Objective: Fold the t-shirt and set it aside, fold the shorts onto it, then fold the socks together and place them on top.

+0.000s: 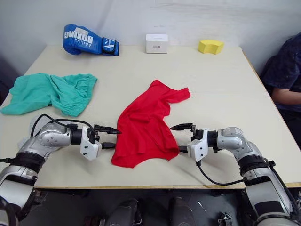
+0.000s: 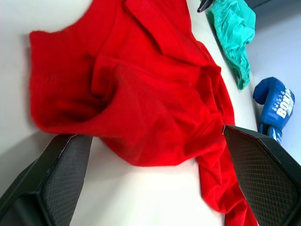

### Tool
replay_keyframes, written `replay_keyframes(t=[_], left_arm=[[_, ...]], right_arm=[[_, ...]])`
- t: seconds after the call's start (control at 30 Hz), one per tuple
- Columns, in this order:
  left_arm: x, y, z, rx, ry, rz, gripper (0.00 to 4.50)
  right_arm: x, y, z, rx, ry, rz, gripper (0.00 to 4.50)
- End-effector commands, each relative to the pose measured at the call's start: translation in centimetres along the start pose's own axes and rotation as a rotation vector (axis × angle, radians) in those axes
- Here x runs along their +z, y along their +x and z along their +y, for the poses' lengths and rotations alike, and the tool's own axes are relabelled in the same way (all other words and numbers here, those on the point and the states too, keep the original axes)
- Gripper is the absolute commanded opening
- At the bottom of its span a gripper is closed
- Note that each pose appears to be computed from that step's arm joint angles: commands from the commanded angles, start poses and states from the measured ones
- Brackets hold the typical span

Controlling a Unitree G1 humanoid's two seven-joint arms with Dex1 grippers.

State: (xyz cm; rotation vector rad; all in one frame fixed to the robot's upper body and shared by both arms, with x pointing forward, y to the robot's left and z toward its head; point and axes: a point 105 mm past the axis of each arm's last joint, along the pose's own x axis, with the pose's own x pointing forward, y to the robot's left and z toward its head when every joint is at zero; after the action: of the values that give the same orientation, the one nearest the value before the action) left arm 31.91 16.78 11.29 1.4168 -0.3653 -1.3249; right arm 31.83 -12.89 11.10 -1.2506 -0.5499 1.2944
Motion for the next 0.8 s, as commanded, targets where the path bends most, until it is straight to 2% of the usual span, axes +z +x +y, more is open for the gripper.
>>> replay_keyframes(t=[0.03,0.27,0.33,0.43,0.6,0.7,0.8], left_arm=[[0.6,1.4,-1.3,-0.084,0.017,-0.046,2.87],[1.5,3.0,-0.7,-0.120,0.053,-0.109,2.87],[1.5,3.2,-0.7,-0.130,0.055,-0.114,2.48],[1.3,3.2,-0.8,-0.152,0.051,-0.105,1.69],[0.4,3.1,-2.3,-0.236,-0.025,-0.061,0.07],[0.3,3.0,-3.9,-0.302,-0.067,-0.049,0.00],[0.6,3.1,-4.2,-0.307,-0.083,-0.061,0.00]], right_arm=[[0.2,1.4,1.2,0.060,0.010,-0.021,4.44],[0.3,2.3,1.8,0.098,0.019,-0.037,4.44],[0.5,2.4,2.2,0.120,0.019,-0.045,4.50],[0.6,2.6,2.5,0.138,0.021,-0.051,3.85],[0.7,3.0,2.0,0.119,-0.026,-0.046,2.05],[0.7,2.9,2.4,0.138,-0.026,-0.045,1.00],[0.7,2.6,2.8,0.156,-0.019,-0.040,0.02]])
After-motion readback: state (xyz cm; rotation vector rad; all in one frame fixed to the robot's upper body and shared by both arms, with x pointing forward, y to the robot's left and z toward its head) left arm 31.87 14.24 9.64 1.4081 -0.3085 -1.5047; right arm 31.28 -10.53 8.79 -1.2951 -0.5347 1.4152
